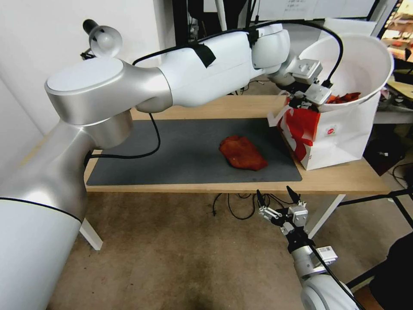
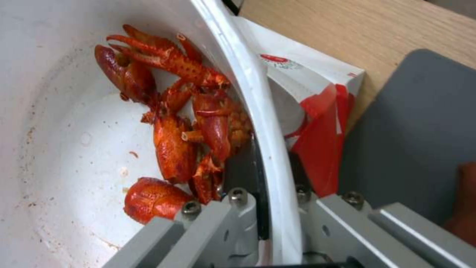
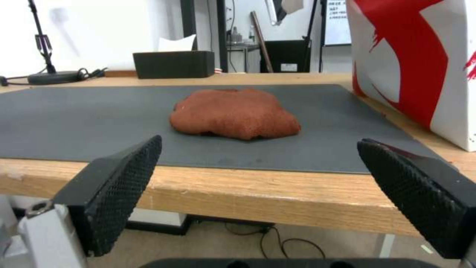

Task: Sweep shrimp from table into container with towel, then put container into takeout bag.

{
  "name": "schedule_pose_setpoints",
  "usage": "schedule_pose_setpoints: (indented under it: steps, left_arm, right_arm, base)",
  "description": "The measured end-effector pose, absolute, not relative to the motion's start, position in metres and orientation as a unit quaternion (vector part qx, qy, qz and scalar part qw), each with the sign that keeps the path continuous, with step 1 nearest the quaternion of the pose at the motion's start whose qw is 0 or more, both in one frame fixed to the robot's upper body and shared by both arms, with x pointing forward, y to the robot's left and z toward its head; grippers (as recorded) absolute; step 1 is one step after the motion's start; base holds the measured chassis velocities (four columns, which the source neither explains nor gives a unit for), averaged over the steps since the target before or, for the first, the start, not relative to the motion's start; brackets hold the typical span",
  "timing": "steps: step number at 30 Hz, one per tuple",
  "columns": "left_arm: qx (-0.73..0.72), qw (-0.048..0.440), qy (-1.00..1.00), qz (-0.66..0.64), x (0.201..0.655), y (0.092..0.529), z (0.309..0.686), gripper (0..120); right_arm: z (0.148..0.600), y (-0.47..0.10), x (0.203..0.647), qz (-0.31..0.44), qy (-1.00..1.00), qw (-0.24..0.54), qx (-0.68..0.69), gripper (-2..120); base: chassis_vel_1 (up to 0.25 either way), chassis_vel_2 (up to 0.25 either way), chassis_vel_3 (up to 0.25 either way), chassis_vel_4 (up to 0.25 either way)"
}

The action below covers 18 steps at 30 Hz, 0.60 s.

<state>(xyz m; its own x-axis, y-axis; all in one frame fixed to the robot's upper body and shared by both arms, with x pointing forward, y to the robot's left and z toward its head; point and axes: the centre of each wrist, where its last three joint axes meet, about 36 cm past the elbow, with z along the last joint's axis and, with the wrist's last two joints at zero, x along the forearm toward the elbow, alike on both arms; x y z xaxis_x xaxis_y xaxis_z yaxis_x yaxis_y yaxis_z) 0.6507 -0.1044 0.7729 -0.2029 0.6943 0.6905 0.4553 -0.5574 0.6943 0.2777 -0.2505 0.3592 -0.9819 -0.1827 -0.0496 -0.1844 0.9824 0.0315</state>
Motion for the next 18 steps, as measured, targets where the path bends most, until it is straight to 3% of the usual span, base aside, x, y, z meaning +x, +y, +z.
schedule_pose_setpoints:
  steps: [13, 15, 17, 18]
  left_arm:
    - [0.629, 0.073, 0.444, 0.634, 0.646, -0.107, 0.776, 0]
    - [0.630, 0.072, 0.442, 0.635, 0.644, -0.109, 0.775, 5]
    - [0.631, 0.071, 0.440, 0.635, 0.640, -0.111, 0.774, 19]
    - [0.631, 0.071, 0.440, 0.635, 0.640, -0.111, 0.774, 19]
  right_arm:
    - [0.359, -0.251, 0.278, 0.018, 0.995, 0.023, -0.092, 100]
    - [0.359, -0.251, 0.278, 0.018, 0.995, 0.023, -0.092, 100]
    - [0.359, -0.251, 0.278, 0.018, 0.995, 0.023, -0.092, 100]
    - [0.359, -0.251, 0.278, 0.018, 0.995, 0.023, -0.092, 100]
  base:
    - [0.000, 0.000, 0.000, 0.000]
    - [0.000, 0.000, 0.000, 0.000]
    - [0.000, 0.000, 0.000, 0.000]
    - [0.000, 0.000, 0.000, 0.000]
